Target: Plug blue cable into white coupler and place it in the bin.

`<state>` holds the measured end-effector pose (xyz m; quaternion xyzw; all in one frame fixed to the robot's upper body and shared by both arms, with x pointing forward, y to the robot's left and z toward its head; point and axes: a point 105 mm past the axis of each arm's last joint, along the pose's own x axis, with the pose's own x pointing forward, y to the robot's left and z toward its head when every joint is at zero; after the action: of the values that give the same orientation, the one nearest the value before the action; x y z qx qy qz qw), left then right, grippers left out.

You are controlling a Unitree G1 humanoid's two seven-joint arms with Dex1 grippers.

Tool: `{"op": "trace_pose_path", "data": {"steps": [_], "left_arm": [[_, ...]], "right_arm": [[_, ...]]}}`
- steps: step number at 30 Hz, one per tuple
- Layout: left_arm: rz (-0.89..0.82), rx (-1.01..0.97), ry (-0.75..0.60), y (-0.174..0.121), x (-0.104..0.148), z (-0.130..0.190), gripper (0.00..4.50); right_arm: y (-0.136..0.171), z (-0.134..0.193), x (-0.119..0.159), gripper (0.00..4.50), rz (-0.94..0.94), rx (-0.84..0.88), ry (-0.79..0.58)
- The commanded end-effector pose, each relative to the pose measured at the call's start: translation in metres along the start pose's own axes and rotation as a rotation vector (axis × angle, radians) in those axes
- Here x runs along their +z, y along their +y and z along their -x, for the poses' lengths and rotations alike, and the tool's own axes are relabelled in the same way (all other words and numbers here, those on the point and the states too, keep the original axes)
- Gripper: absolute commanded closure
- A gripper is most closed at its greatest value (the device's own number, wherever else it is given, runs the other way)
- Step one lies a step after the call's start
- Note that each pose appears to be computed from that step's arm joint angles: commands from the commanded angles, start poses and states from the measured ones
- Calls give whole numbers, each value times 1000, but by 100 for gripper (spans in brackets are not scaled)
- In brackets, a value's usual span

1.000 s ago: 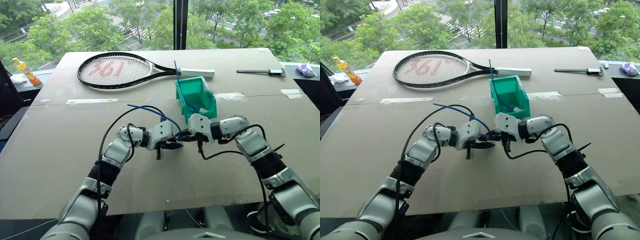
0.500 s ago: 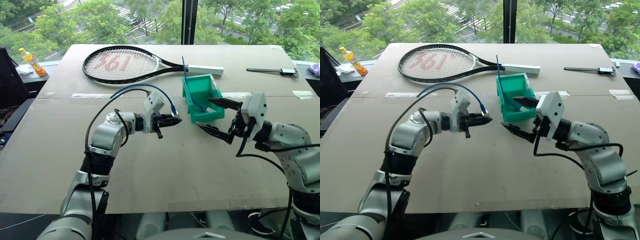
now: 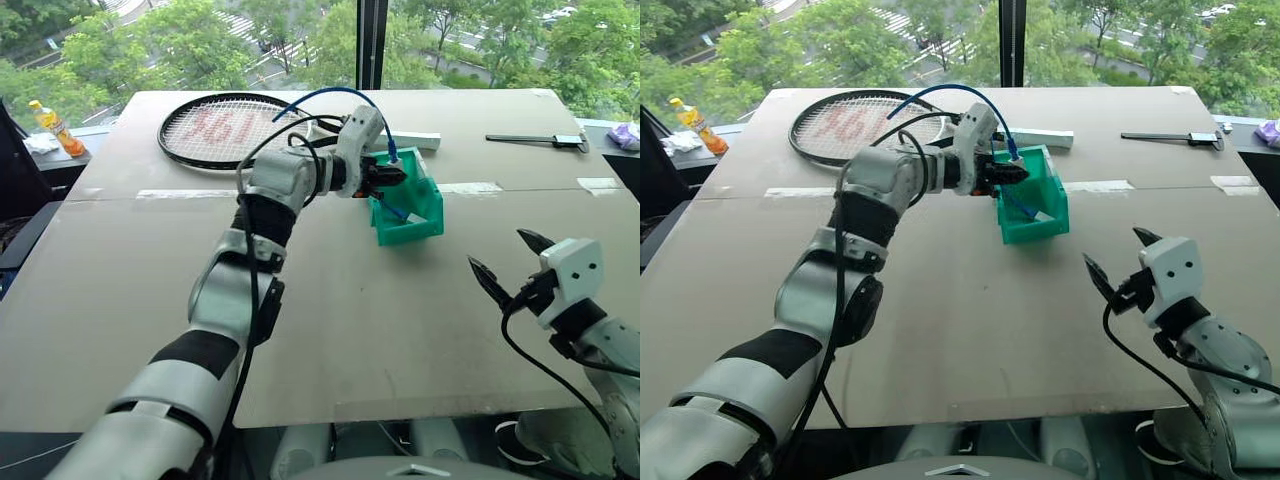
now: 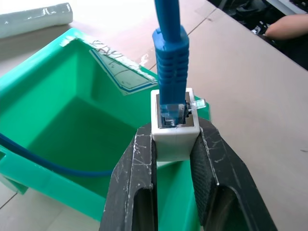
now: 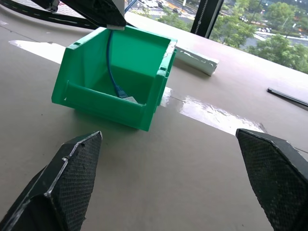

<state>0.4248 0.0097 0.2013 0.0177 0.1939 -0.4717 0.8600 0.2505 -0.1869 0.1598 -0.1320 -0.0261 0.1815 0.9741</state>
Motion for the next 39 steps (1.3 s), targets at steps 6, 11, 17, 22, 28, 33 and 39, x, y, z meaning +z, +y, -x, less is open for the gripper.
{"op": "trace_pose_path", "data": {"steps": [6, 11, 17, 22, 28, 33, 39], "left_arm": [[58, 11, -24, 1, 21, 2, 99], [141, -59, -63, -2, 34, 24, 3], [22, -127, -199, -12, 33, 71, 3], [-299, -8, -371, -14, -5, 105, 3], [-267, 44, -331, -10, -83, 148, 3], [-162, 115, -227, -13, -143, 192, 3], [-116, 185, -153, -22, -185, 215, 3]], "right_arm": [[6, 5, 36, 0, 21, 5, -149], [9, 0, 34, 0, 14, 33, -146], [9, -6, 33, 0, 25, 89, -145], [7, -12, 27, 0, 53, 161, -121], [-4, -4, 5, 0, 74, 296, -25], [-24, 16, -23, 0, 86, 360, 98], [-47, 34, -57, 0, 91, 315, 215]]}}
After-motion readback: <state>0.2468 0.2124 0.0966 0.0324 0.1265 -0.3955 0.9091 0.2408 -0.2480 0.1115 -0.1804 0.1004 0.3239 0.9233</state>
